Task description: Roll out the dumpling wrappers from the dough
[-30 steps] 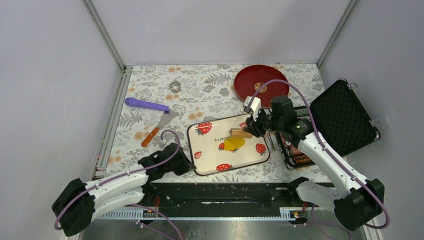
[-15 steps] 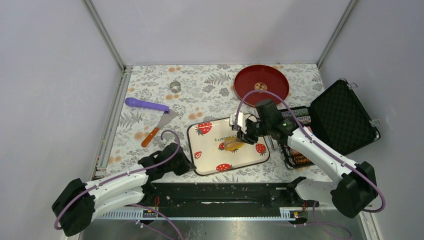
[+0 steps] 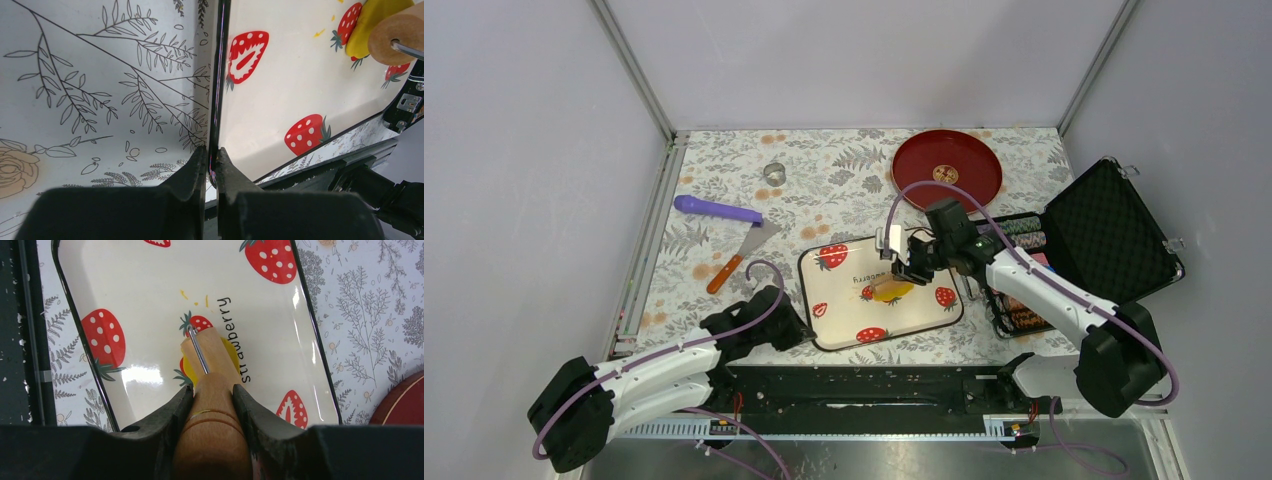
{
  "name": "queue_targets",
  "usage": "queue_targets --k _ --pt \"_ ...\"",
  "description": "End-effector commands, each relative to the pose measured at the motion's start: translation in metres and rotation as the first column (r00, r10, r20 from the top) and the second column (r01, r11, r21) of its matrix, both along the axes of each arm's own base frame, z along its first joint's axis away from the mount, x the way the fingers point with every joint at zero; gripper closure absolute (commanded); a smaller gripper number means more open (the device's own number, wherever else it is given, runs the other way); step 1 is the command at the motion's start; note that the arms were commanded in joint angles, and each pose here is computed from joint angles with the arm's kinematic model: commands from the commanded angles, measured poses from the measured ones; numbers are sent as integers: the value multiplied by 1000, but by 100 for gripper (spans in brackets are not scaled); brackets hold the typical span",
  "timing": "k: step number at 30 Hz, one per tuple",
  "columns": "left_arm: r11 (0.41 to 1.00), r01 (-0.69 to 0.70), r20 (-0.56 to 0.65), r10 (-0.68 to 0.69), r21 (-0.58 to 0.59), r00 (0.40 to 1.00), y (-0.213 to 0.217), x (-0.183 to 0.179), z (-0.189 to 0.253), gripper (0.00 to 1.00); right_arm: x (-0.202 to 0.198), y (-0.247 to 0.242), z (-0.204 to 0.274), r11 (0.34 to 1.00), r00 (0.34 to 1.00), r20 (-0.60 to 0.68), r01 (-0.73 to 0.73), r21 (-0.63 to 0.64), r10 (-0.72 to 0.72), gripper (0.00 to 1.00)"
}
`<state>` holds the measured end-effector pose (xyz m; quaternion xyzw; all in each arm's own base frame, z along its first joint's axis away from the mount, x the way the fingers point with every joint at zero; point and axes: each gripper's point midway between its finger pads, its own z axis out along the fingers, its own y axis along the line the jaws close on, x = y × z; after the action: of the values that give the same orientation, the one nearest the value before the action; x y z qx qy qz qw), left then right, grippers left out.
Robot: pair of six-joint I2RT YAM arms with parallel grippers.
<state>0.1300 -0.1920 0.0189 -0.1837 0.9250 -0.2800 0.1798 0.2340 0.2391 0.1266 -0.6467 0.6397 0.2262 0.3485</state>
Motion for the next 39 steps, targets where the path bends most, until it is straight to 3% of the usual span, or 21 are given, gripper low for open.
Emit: queue_targets --k 1,23,39 --pt "997 -23 -32 25 70 999 15 -6 -16 100 8 4 -2 1000 999 48 8 9 -9 100" --pt "997 -36 -27 38 70 999 17 -5 -14 100 -19 -34 -56 980 997 -24 68 -188 -74 100" --pt "962 -260 10 260 79 966 57 -7 -14 100 -47 -25 -75 957 994 -110 -11 -290 -22 100"
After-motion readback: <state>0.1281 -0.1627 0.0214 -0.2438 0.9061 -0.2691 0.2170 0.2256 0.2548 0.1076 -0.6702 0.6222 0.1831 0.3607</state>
